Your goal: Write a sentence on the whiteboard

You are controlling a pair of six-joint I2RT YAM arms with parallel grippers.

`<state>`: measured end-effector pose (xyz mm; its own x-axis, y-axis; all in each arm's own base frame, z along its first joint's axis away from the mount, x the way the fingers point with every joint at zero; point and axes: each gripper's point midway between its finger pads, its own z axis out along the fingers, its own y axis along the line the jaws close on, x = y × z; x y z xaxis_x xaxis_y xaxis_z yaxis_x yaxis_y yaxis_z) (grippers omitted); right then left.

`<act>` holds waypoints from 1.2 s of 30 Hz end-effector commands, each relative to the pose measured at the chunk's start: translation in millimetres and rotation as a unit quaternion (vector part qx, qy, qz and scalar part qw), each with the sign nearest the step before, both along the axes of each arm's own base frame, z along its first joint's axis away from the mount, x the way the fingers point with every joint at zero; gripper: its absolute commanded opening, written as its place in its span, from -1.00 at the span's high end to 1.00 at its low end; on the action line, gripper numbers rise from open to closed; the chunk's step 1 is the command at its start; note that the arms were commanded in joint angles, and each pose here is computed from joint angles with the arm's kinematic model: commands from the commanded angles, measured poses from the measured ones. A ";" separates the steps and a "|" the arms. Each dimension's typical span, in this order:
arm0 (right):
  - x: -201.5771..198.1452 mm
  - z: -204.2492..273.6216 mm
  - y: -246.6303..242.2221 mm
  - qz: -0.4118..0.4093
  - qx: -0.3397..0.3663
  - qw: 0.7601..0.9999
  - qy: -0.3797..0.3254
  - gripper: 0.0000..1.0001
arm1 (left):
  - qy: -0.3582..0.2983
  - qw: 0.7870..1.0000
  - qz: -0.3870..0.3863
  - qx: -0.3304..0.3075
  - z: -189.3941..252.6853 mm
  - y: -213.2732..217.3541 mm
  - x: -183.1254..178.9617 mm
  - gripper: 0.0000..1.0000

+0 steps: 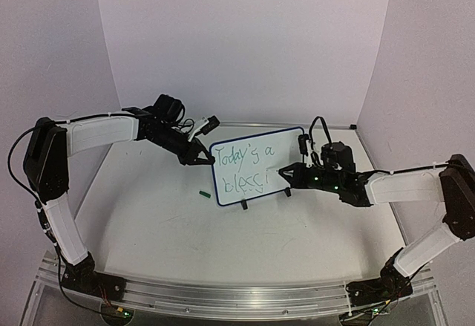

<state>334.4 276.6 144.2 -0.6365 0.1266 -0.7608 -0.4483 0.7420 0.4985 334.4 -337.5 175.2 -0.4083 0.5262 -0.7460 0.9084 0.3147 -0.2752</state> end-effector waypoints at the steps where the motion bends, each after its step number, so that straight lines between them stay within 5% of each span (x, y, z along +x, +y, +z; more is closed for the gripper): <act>1: 11.7 10.5 6.3 -0.004 0.006 1.000 -0.018 1.00 | -0.028 1.000 0.002 0.013 6.9 4.2 0.4 1.00; 36: 9.3 16.1 -5.0 -0.028 0.011 0.999 -0.028 1.00 | -0.026 1.000 0.002 0.015 4.5 4.3 1.0 1.00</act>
<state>345.9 277.2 133.3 -0.6367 0.1309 -0.7599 -0.4200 0.7675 0.4842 334.6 -337.5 175.1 -0.4083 0.5264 -0.7458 0.9083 0.3156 -0.2745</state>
